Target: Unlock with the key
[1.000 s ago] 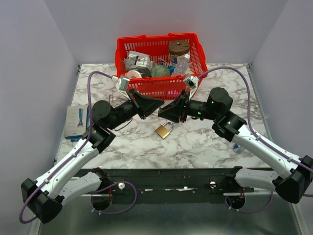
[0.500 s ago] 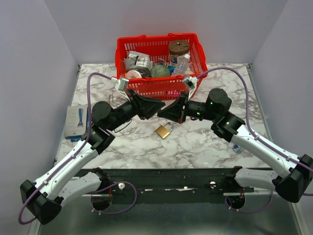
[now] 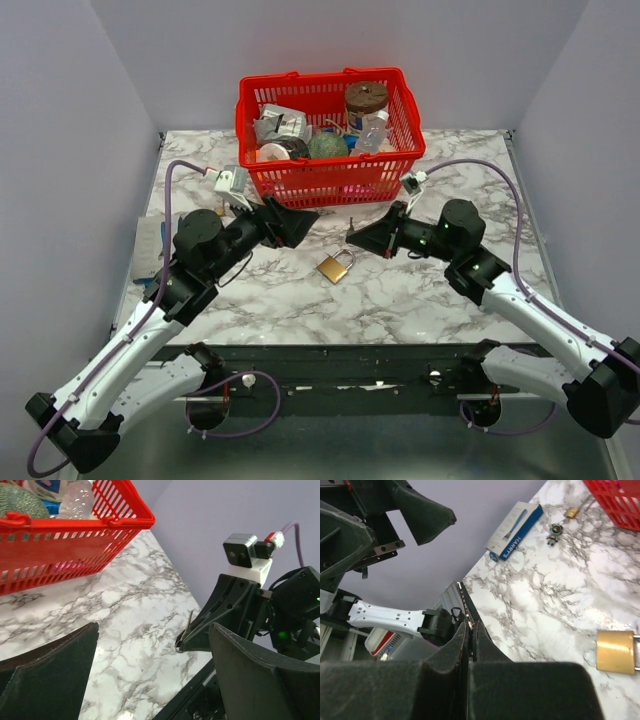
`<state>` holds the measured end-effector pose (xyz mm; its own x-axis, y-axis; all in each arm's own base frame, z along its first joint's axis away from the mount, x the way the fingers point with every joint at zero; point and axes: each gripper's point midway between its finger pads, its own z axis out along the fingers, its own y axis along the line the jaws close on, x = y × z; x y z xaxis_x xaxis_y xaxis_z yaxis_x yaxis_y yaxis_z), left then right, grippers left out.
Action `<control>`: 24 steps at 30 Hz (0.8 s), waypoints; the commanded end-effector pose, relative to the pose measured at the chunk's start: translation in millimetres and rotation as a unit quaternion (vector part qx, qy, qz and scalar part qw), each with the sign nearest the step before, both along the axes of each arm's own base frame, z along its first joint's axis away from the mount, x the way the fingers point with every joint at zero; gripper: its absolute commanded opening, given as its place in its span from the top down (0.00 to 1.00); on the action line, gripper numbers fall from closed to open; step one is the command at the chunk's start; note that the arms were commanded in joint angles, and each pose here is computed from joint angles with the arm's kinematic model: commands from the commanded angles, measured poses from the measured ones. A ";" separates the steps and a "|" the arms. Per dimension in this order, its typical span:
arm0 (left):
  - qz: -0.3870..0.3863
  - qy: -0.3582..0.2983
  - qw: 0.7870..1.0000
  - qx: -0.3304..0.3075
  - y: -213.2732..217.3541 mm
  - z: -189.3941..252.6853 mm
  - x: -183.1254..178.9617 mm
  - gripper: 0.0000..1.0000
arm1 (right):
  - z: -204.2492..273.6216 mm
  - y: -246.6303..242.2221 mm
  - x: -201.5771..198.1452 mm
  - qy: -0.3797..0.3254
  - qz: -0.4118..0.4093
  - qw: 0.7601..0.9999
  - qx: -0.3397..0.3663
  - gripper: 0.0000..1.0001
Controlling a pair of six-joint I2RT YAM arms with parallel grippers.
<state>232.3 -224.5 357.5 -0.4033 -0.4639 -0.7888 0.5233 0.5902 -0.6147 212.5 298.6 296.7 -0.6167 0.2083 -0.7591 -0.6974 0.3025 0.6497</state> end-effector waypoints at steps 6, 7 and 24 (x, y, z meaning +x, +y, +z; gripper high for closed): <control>-0.068 0.055 0.975 0.205 -11.8 -82.9 -4.3 0.09 | -15.0 -43.7 9.4 0.027 -0.093 0.995 0.025 0.99; -0.075 0.062 0.969 0.225 -11.9 -90.8 -5.9 0.09 | -15.6 -48.0 7.0 0.024 -0.100 0.994 0.026 0.99; -0.195 0.119 0.883 0.410 -51.7 -225.2 7.4 0.05 | -11.6 -105.3 -9.4 0.000 -0.215 0.976 -0.030 0.99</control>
